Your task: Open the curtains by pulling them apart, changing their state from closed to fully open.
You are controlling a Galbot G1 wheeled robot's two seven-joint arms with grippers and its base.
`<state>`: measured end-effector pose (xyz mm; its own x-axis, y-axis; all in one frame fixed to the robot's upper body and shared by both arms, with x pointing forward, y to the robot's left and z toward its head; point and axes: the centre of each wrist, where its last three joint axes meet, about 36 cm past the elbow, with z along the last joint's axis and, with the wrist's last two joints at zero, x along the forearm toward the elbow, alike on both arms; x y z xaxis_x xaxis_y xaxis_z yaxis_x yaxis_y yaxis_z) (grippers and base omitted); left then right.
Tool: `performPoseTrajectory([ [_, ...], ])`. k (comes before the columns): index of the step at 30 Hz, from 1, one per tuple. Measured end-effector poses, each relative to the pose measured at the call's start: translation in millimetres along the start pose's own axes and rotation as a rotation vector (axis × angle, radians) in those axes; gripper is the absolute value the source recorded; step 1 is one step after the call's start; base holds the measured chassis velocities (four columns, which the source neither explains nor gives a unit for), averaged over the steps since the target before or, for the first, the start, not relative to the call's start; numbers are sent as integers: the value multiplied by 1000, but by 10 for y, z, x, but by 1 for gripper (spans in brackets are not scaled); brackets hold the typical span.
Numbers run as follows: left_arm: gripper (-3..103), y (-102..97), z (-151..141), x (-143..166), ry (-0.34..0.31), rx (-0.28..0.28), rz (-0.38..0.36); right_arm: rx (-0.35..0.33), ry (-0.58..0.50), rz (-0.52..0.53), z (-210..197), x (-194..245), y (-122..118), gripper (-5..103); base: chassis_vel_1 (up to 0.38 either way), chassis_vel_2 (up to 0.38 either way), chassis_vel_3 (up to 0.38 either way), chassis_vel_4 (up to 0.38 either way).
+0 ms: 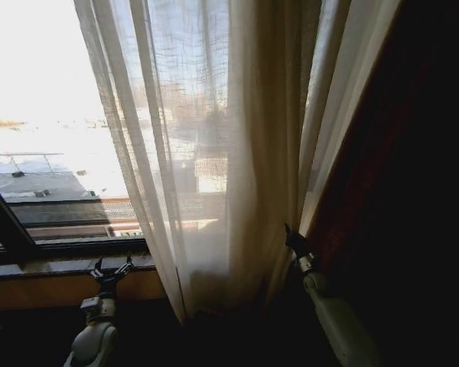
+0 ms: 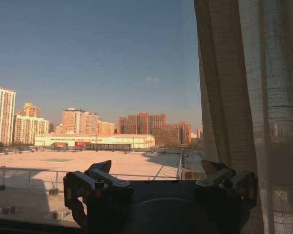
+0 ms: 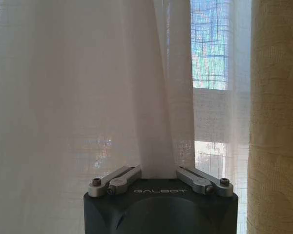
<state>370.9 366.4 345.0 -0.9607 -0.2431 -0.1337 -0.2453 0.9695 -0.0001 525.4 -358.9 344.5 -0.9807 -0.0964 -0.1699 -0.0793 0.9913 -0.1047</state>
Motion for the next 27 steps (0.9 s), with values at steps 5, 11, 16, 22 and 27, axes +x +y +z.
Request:
performPoseTrajectory([
  [5,100,0,0,-1,0,0,0,52,7,-37,10,-19,-9,0,-21,-25,36,19],
  [11,100,2,0,-1,0,0,-1,108,69,52,33,-242,-153,0,0,0,0,0],
  [16,100,2,0,0,0,0,-1,129,128,188,58,-381,-521,0,0,0,0,0],
  [22,100,2,0,-1,0,0,-1,138,158,318,-49,-304,-923,0,0,0,0,0],
  [27,100,2,0,-1,0,0,-1,154,158,339,-76,-172,-1041,0,0,0,0,0],
])
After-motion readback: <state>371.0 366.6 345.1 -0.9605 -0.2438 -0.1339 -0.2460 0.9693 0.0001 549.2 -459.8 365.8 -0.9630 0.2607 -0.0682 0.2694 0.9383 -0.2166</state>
